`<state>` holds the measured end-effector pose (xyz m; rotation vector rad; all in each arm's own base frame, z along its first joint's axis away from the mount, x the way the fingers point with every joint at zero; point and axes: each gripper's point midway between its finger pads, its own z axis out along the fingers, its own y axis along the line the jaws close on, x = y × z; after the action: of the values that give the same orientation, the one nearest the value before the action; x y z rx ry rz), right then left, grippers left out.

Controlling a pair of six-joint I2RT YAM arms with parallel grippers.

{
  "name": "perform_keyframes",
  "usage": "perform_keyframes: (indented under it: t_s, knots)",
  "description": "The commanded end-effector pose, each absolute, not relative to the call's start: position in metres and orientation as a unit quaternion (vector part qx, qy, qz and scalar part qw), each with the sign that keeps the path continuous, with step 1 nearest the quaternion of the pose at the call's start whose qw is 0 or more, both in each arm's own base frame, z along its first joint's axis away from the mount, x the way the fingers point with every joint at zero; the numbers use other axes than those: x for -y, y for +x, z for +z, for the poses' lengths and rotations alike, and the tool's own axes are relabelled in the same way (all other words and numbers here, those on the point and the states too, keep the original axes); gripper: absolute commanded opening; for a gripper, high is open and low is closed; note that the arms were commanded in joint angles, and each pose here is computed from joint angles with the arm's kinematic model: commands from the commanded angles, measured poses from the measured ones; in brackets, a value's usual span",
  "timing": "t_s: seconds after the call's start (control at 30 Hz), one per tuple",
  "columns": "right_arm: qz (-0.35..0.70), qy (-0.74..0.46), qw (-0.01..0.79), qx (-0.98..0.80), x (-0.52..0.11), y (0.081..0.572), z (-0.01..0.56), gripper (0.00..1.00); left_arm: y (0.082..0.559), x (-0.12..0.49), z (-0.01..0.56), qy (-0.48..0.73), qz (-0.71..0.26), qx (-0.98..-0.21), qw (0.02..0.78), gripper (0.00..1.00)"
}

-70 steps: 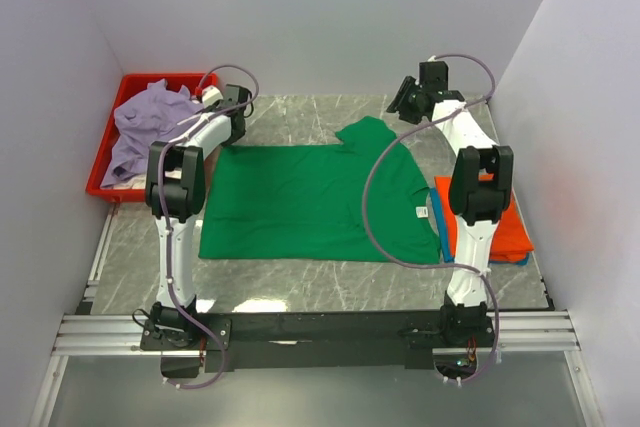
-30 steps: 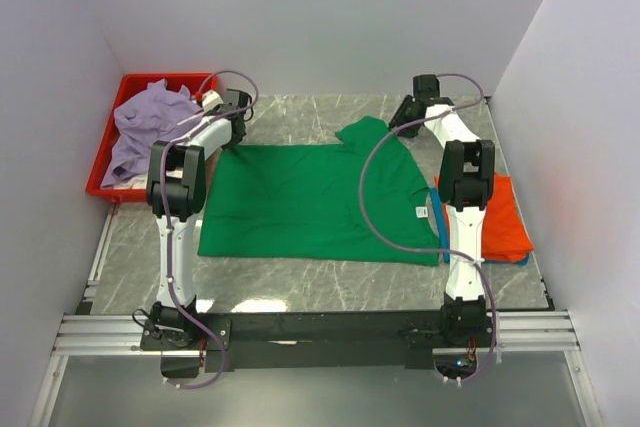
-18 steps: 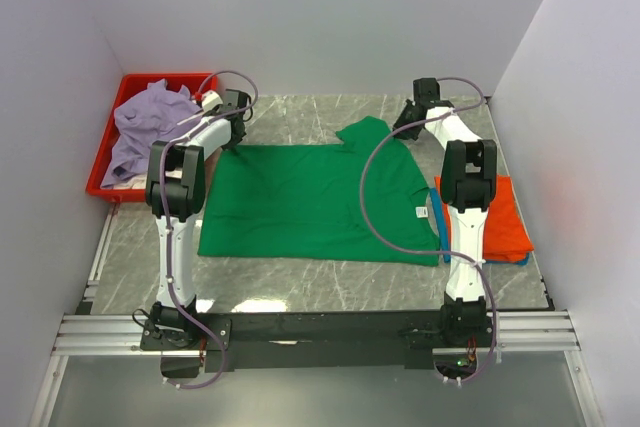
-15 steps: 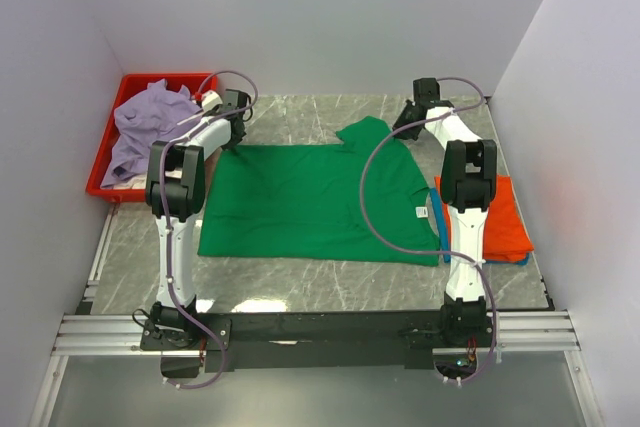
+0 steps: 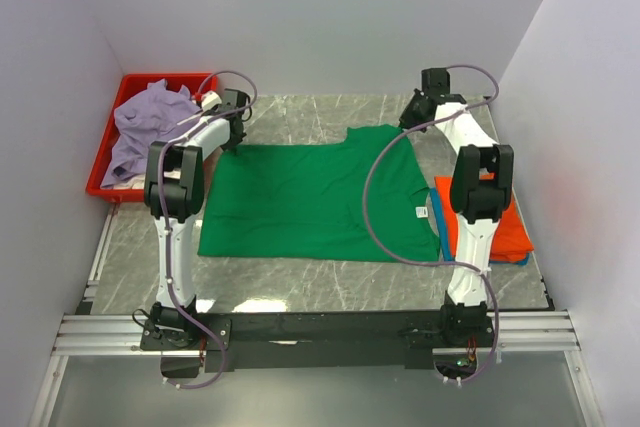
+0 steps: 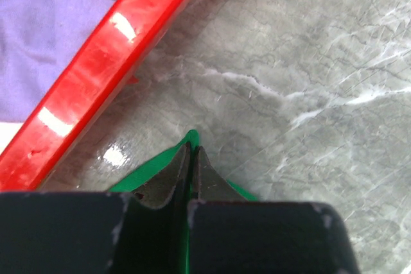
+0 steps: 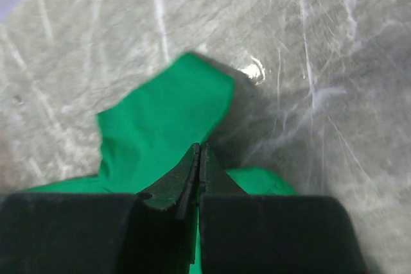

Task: Fold and stack the t-shirts
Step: Fold the tshirt

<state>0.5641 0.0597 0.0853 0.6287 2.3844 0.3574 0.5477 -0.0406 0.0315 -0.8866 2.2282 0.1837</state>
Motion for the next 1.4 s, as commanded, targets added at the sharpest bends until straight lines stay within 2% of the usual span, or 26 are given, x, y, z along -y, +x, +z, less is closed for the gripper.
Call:
perform_keyframes:
  t_s: [0.0, 0.37, 0.73, 1.0, 1.37]
  knots:
    - [0.128, 0.239, 0.370, -0.889, -0.045, 0.565, 0.130, 0.00, 0.545, 0.042, 0.065, -0.341, 0.057, -0.860, 0.374, 0.01]
    - [0.131, 0.249, 0.360, -0.889, -0.045, 0.522, 0.129, 0.00, 0.528, 0.040, 0.098, -0.345, 0.039, -0.850, 0.396, 0.01]
    - [0.135, 0.262, 0.351, -0.889, -0.044, 0.461, 0.128, 0.00, 0.487, 0.038, 0.118, -0.347, 0.021, -0.847, 0.403, 0.01]
    - [0.155, 0.267, 0.336, -0.890, -0.051, 0.401, 0.111, 0.00, 0.448, 0.034, 0.112, -0.351, 0.015, -0.848, 0.397, 0.01]
    - [0.171, 0.260, 0.337, -0.889, -0.055, 0.354, 0.102, 0.00, 0.409, 0.033, 0.093, -0.377, -0.005, -0.843, 0.383, 0.01]
